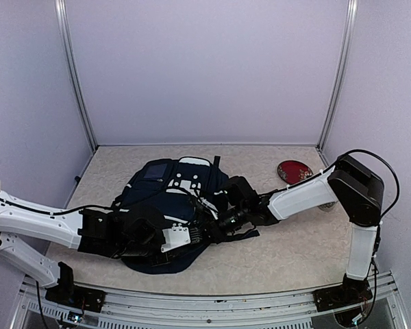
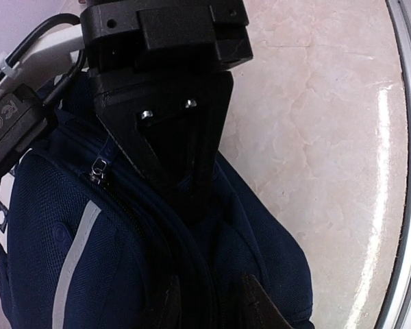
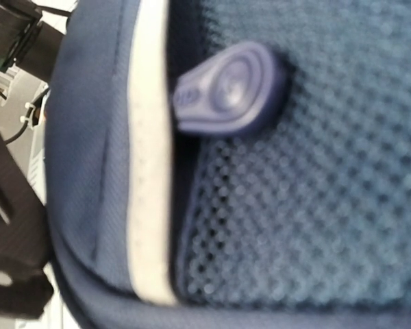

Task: Pack the student bag
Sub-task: Hold the student bag at the center of the board, then zip the student bag into the largest pocket of the bag, then place the student bag at the center of the board.

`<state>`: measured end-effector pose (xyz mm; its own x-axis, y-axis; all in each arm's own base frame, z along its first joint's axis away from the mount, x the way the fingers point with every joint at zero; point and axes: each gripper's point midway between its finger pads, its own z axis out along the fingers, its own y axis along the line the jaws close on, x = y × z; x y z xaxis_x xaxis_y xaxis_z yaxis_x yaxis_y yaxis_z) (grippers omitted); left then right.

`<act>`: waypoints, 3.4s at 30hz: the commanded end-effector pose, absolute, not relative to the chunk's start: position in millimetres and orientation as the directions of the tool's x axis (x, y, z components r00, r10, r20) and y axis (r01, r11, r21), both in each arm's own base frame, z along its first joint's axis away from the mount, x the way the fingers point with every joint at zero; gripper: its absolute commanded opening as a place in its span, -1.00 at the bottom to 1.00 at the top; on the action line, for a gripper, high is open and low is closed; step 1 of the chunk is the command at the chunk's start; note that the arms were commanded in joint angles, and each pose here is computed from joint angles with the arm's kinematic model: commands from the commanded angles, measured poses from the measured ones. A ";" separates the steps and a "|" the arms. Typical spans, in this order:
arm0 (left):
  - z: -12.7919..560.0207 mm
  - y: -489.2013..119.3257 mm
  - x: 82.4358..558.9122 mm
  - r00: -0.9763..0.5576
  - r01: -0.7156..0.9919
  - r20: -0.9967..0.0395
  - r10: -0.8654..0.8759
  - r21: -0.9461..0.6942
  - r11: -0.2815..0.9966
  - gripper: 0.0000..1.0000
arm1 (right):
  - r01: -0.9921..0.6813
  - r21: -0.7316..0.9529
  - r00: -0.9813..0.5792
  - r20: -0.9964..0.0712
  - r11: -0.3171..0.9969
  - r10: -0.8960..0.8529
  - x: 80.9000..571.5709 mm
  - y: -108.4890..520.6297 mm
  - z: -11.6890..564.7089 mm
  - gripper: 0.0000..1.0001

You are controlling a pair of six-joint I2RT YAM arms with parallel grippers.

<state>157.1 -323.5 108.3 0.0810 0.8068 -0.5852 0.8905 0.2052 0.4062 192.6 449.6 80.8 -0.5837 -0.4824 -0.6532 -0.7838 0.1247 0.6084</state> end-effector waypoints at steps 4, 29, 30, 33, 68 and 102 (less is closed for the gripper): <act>87.3 -313.5 163.1 0.070 0.855 -0.495 0.866 0.477 0.203 -0.38 | -0.814 0.574 -0.555 -0.719 0.094 -0.418 206.1 458.7 104.7 -1.00; 75.7 -289.9 184.9 0.031 0.770 -0.378 0.925 0.599 0.219 -1.00 | -0.759 0.375 -0.633 -0.615 0.532 -0.470 284.2 375.0 89.0 -1.00; 74.8 -290.0 183.7 0.033 0.775 -0.377 0.926 0.594 0.214 -1.00 | -0.751 0.343 -0.635 -0.610 0.564 -0.474 291.5 367.0 90.1 -1.00; 74.8 -291.9 180.9 0.038 0.788 -0.383 0.923 0.580 0.208 -1.00 | -0.730 0.234 -0.627 -0.604 0.642 -0.492 313.5 347.7 92.4 -1.00; 104.1 -356.2 184.4 0.028 0.845 -0.613 0.790 0.437 0.309 -1.00 | -0.813 0.281 -0.508 -0.771 0.509 -0.385 362.6 336.4 173.3 -0.14; 306.6 -269.6 335.3 -0.120 0.554 -0.987 0.105 0.021 0.832 0.98 | -0.242 0.172 -0.269 -0.957 0.955 0.105 386.7 88.0 272.7 1.00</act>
<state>315.1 -311.0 282.1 -0.1088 0.2636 -0.9585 0.6597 0.7405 0.1287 379.2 135.9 249.3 -0.3636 0.0127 -0.9315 -0.3724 0.9146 0.1578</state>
